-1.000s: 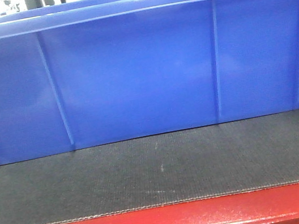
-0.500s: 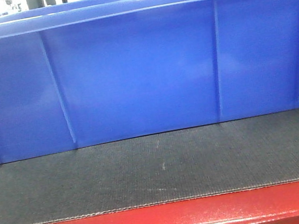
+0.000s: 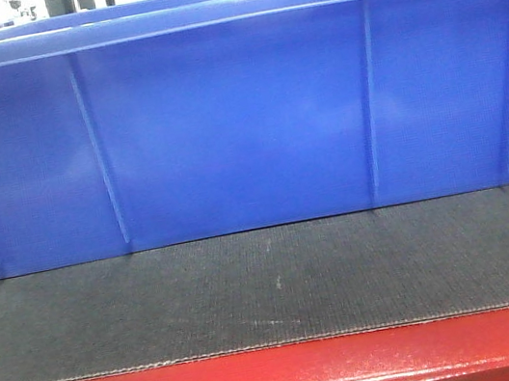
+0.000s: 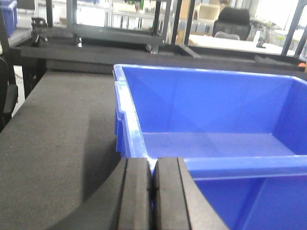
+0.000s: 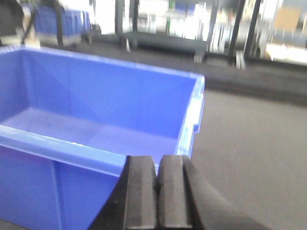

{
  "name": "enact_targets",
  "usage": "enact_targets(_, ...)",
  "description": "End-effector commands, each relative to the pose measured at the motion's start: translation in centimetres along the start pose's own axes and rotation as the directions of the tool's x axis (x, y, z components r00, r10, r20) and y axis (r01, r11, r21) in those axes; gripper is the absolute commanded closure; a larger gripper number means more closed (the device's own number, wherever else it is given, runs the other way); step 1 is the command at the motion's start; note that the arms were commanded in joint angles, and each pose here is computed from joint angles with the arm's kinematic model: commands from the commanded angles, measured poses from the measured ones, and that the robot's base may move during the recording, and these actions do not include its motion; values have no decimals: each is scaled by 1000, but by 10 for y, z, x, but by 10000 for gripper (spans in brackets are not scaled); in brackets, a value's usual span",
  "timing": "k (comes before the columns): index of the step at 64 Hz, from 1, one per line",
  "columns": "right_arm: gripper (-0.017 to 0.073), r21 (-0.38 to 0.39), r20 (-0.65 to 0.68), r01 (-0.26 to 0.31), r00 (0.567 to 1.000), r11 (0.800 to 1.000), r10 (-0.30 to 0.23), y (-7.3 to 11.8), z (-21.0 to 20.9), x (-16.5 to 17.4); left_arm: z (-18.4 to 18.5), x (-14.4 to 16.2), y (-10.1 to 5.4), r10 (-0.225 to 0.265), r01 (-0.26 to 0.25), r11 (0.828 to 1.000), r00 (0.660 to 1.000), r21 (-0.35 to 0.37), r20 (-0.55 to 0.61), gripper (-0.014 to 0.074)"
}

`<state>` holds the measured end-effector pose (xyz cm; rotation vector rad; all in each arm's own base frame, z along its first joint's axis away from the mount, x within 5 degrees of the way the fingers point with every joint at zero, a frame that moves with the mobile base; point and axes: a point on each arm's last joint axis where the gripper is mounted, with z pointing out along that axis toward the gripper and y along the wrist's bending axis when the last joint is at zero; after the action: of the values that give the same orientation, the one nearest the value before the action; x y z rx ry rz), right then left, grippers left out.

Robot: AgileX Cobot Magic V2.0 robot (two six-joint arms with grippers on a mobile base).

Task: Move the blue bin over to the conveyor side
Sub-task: 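Open both grippers and release the bin rims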

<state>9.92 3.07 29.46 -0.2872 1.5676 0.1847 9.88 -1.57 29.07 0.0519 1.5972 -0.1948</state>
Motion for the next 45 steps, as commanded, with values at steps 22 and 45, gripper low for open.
enact_targets(22, 638, 8, 236, 21, 972, 1000, -22, 0, -29, -13, -21, -6, -1, -2, 0, 1000, 991, 19, 132, 611)
enact_targets(45, 638, 7, 232, 21, 972, 1000, -22, 0, -29, -12, -21, -6, -1, -2, 0, 1000, 991, 19, 132, 611)
